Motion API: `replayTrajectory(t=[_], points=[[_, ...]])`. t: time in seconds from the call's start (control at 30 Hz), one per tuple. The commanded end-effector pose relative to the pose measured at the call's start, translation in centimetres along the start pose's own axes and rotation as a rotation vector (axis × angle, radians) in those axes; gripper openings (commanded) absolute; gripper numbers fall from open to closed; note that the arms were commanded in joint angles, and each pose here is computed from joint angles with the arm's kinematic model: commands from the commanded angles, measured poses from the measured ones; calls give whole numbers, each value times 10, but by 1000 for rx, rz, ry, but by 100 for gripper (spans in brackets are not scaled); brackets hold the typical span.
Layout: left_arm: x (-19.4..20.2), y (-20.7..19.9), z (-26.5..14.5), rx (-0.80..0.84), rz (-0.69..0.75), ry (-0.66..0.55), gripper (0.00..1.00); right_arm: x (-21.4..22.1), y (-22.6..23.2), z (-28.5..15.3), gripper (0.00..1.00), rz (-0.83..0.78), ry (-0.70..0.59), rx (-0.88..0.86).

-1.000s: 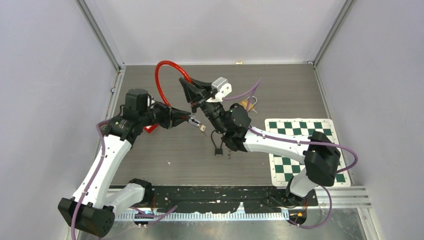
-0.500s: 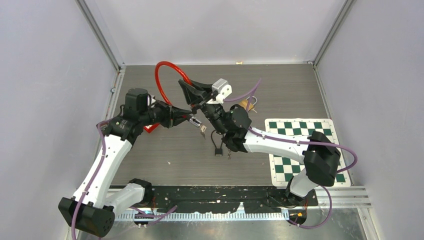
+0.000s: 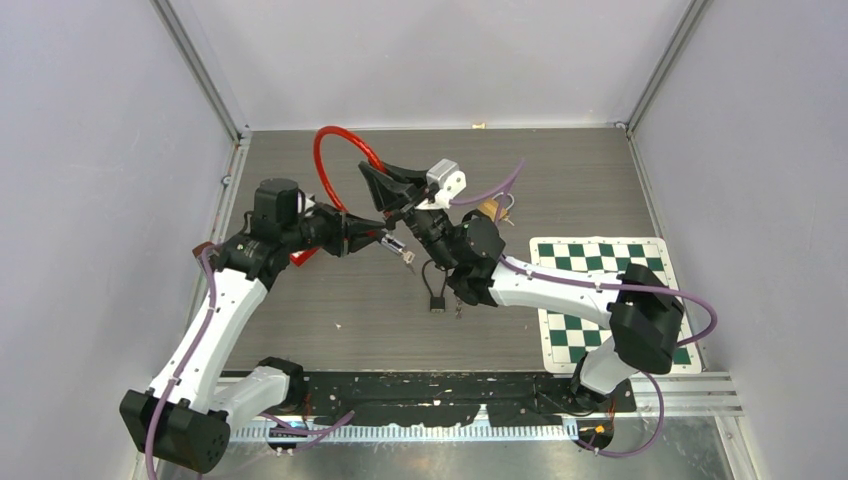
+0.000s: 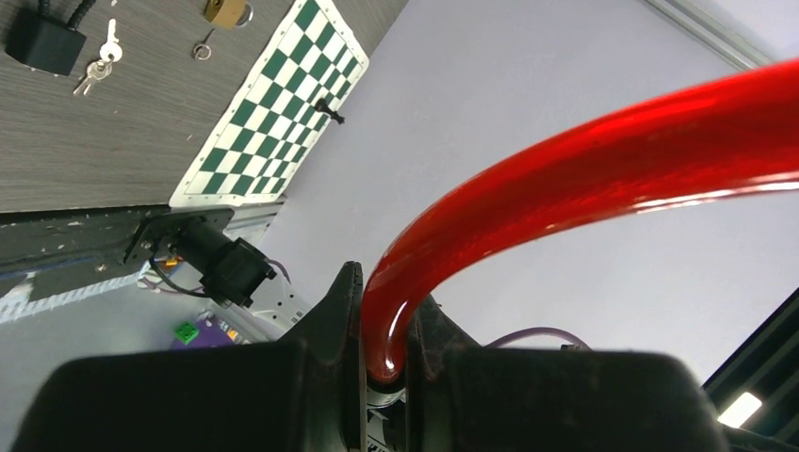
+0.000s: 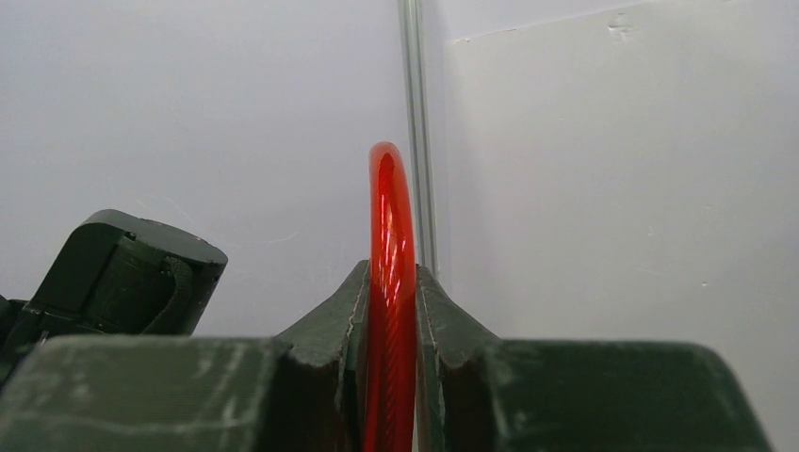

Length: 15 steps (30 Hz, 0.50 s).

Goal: Lock with the key
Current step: Lock the lock.

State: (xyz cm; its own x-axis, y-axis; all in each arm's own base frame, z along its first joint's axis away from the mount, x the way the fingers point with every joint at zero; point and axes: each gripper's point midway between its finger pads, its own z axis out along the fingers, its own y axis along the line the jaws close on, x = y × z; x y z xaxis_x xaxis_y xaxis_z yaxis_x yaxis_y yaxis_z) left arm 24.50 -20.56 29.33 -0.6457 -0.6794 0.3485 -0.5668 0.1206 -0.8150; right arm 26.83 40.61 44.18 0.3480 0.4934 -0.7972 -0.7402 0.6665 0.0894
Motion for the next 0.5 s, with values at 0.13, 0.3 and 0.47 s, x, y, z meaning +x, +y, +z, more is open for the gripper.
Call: replayTrajectory(t=[0.13, 0.3, 0.47], points=[[13, -18, -3, 80, -6, 95, 0, -61, 9, 1, 5, 73, -143, -39], [15, -23, -5, 95, 0, 101, 0, -57, 11, -1, 5, 68, -134, -49], [17, -30, -9, 121, 4, 96, 0, -48, 14, -10, 5, 2, -122, -88]])
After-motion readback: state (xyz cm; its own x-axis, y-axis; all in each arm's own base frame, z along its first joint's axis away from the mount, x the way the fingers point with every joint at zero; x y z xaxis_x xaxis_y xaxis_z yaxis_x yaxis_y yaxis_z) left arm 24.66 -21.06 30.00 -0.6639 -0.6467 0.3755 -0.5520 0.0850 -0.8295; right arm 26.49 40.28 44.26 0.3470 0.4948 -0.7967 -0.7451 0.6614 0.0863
